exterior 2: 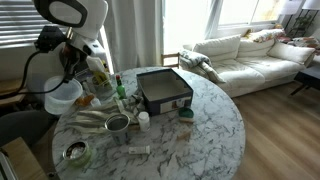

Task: Put the plastic jar on it's side then take the metal cup out of it

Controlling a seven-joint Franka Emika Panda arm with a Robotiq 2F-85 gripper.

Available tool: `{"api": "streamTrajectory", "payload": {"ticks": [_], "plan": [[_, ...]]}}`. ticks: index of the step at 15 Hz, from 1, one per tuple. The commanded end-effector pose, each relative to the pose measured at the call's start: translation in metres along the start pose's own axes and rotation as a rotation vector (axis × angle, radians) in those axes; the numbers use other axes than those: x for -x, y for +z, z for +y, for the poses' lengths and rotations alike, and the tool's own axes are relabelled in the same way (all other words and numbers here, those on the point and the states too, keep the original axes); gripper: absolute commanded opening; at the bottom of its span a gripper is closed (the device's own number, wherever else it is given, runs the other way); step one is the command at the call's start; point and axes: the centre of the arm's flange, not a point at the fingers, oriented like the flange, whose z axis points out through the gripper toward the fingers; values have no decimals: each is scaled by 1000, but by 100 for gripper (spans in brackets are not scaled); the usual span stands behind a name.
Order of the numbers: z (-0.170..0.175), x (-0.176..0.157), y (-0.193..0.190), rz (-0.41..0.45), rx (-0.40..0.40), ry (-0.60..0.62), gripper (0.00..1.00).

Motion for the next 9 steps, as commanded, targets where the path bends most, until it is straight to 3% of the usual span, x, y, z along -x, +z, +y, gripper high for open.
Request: {"api": "streamTrajectory", "payload": {"ticks": [1, 3, 5, 9], "plan": [[-6, 11, 26, -12, 153, -8, 1], [-3, 8, 37, 54, 226, -11, 1], [1, 0, 48, 127, 244, -23, 1], [4, -19, 66, 292, 193, -19, 1]]}}
